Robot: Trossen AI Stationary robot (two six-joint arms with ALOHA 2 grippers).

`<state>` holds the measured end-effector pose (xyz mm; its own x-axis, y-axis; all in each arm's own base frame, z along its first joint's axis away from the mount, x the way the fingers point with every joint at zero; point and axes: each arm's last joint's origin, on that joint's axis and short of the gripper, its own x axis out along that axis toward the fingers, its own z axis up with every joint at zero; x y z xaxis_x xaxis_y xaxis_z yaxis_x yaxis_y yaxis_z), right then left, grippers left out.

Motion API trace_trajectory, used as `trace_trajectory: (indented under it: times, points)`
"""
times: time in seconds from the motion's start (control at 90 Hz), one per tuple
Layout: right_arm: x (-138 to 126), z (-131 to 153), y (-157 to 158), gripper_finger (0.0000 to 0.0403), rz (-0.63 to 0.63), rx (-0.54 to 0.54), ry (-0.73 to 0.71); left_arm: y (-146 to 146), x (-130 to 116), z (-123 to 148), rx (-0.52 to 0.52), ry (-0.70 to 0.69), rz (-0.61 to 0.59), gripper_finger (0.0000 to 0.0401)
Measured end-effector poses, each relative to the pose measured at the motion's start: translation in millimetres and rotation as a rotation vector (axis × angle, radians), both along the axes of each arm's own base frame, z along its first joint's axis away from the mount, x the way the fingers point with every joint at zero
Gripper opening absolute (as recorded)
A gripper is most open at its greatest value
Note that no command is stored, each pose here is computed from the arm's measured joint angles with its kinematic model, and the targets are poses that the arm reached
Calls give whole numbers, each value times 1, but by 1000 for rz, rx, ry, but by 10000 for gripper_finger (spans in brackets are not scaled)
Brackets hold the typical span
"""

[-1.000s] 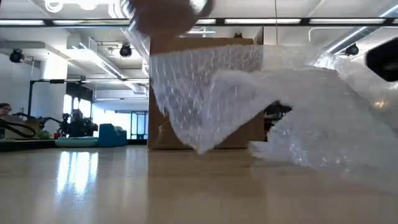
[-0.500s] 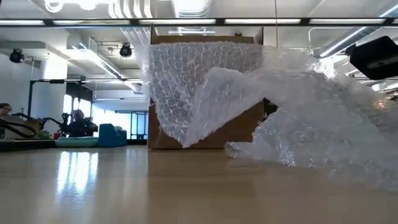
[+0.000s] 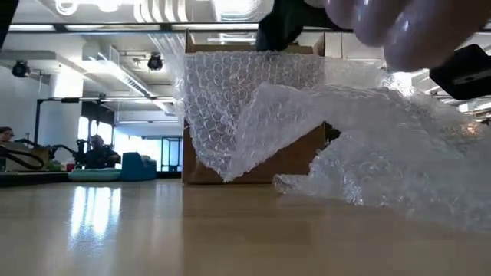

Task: Wrap mug
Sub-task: Wrap the purple mug with bubble wrap

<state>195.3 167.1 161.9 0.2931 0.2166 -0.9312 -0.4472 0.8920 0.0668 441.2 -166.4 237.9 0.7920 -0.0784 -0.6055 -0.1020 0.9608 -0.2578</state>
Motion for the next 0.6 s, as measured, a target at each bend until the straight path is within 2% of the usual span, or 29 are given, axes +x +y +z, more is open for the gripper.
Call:
trace_trajectory:
  times: [0.067, 0.111, 0.189, 0.278, 0.411, 0.5, 0.6]
  points:
    - [0, -1, 0, 2, -5, -2, 5, 7, 6, -11, 13, 23, 27, 30]
    - [0, -1, 0, 2, -6, -1, 5, 15, 7, -20, 57, 66, 72, 30]
    - [-1, -2, 2, 2, -4, 1, 9, 29, 2, -28, 163, 159, 160, 30]
    - [-5, -1, 7, 2, 25, 20, 17, 45, -12, -28, 331, 304, 270, 30]
    - [-13, -1, 18, 2, 85, 53, 24, 67, -35, -19, 516, 494, 394, 31]
    - [-19, -1, 24, 2, 119, 56, 22, 77, -49, -4, 564, 552, 456, 31]
    - [-27, -1, 30, 2, 152, 49, 33, 82, -60, 18, 559, 535, 505, 30]
